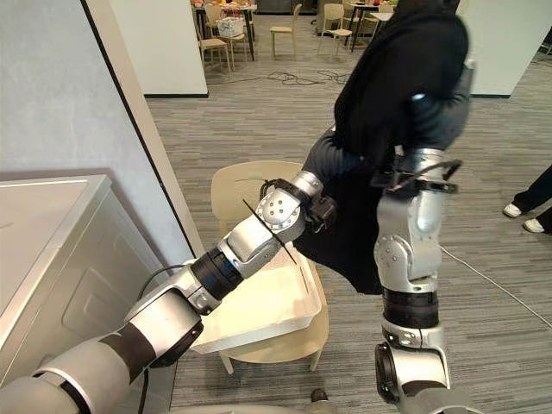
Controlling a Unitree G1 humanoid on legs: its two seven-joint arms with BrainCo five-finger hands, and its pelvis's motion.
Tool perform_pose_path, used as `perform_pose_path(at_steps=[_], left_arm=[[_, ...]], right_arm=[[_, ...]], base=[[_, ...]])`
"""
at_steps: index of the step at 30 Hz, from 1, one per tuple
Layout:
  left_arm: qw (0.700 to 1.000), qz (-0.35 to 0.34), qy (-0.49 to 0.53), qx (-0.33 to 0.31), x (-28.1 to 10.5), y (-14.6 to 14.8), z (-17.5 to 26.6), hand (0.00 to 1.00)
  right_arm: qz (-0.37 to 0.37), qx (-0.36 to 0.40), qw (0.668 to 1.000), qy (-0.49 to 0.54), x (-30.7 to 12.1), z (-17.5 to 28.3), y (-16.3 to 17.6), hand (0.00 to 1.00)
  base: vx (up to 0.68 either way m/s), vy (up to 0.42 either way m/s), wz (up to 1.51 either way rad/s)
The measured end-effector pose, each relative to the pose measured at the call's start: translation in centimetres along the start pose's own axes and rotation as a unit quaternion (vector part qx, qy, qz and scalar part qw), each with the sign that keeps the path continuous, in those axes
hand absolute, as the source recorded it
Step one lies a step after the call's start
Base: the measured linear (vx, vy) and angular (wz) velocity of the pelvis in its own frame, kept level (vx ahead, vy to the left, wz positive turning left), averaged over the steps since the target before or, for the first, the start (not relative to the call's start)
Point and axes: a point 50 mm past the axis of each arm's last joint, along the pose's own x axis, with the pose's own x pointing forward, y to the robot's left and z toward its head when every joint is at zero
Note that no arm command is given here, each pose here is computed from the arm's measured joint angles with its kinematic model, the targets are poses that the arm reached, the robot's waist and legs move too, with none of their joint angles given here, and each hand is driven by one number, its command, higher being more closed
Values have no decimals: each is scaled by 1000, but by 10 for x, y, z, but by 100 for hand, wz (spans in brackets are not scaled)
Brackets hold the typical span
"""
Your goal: Pick up the laundry basket with both hands and put the clothes into the washing machine.
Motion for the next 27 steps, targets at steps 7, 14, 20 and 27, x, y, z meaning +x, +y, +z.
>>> perform_pose_path(at_steps=[7, 14, 20, 27], left_arm=[[997, 54, -51, -5, -79, 45, 12, 100], [954, 298, -17, -31, -210, 104, 5, 100], [932, 346, 43, -103, -252, 80, -21, 100], [915, 353, 90, -171, -275, 57, -41, 100]], right_arm=[[-136, -146, 980, 10, -68, 47, -82, 0], [-440, -270, 838, 179, -227, 76, -160, 0], [-504, -216, 765, 337, -312, 57, -156, 0], [-565, -122, 639, 507, -409, 28, -136, 0]], base=[[-2, -1, 4], [-27, 0, 8], [-8, 2, -1], [-9, -5, 13]])
